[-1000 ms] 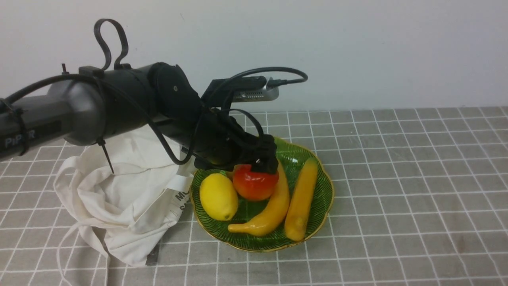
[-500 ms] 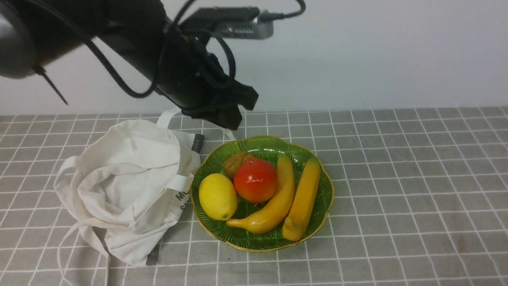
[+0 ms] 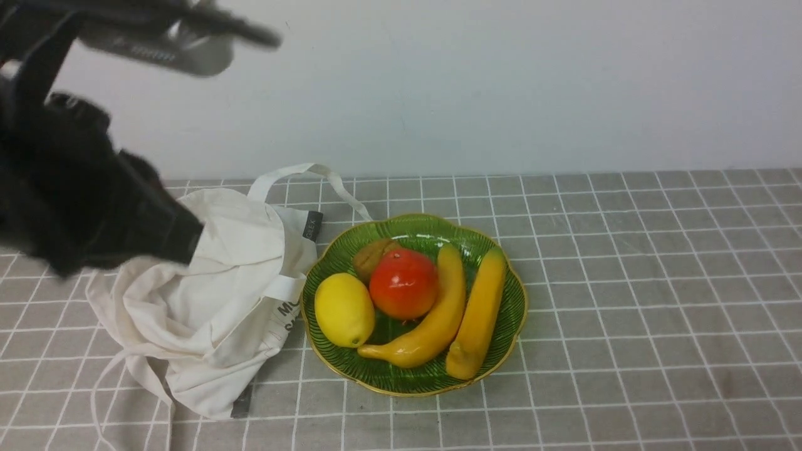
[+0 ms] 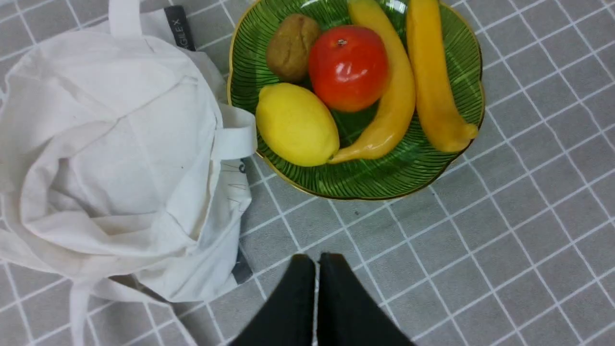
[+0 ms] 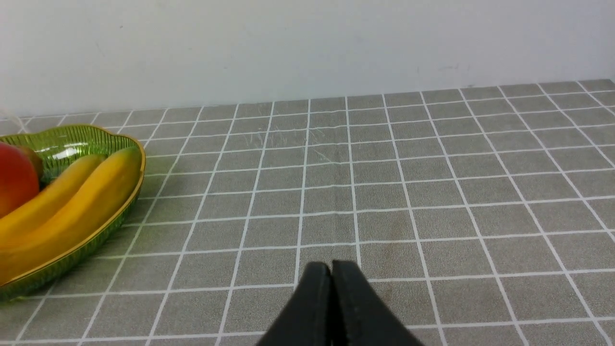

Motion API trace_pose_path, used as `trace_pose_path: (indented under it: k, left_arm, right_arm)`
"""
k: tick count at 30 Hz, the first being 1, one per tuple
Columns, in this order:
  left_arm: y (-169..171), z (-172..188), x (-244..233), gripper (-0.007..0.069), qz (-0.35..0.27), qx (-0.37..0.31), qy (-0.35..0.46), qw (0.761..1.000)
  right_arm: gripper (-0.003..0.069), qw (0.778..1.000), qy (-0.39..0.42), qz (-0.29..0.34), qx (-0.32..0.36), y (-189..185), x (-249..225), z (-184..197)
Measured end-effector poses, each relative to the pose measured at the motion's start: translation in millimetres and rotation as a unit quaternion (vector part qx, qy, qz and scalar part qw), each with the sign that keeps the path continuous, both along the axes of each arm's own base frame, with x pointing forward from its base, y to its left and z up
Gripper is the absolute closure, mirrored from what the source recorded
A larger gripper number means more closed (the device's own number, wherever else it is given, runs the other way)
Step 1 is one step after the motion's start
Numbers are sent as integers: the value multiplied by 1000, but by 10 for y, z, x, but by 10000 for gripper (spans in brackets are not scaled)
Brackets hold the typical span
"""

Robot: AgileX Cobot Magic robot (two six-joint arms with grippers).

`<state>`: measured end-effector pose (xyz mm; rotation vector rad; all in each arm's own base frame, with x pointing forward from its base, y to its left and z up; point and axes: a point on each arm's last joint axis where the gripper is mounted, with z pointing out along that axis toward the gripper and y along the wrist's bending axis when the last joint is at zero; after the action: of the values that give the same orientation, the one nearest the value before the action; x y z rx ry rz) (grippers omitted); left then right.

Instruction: Take the fruit out of the bag on the grey coffee tablecloth and place them on the plate.

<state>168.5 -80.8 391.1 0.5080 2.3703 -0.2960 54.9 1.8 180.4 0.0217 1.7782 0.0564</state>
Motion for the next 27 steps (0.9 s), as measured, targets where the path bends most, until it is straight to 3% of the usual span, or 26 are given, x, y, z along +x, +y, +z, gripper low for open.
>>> trace_pose_path:
  k: [4,10,16,27]
  left_arm:
    - [130,-408,-382,633,15,-82,-80,993]
    - [303,-956,-697,633,40,-134,-176,974]
    - [397,-1431,-893,633,41,-125,-173,976]
    - [447,-1647,-922,633,21,-57,-169,984]
  right_arm:
    - [673,1000,0,0,0,0,0,0]
    - [673,1000,0,0,0,0,0,0]
    - [673,1000,0,0,0,0,0,0]
    - [673,1000,0,0,0,0,0,0]
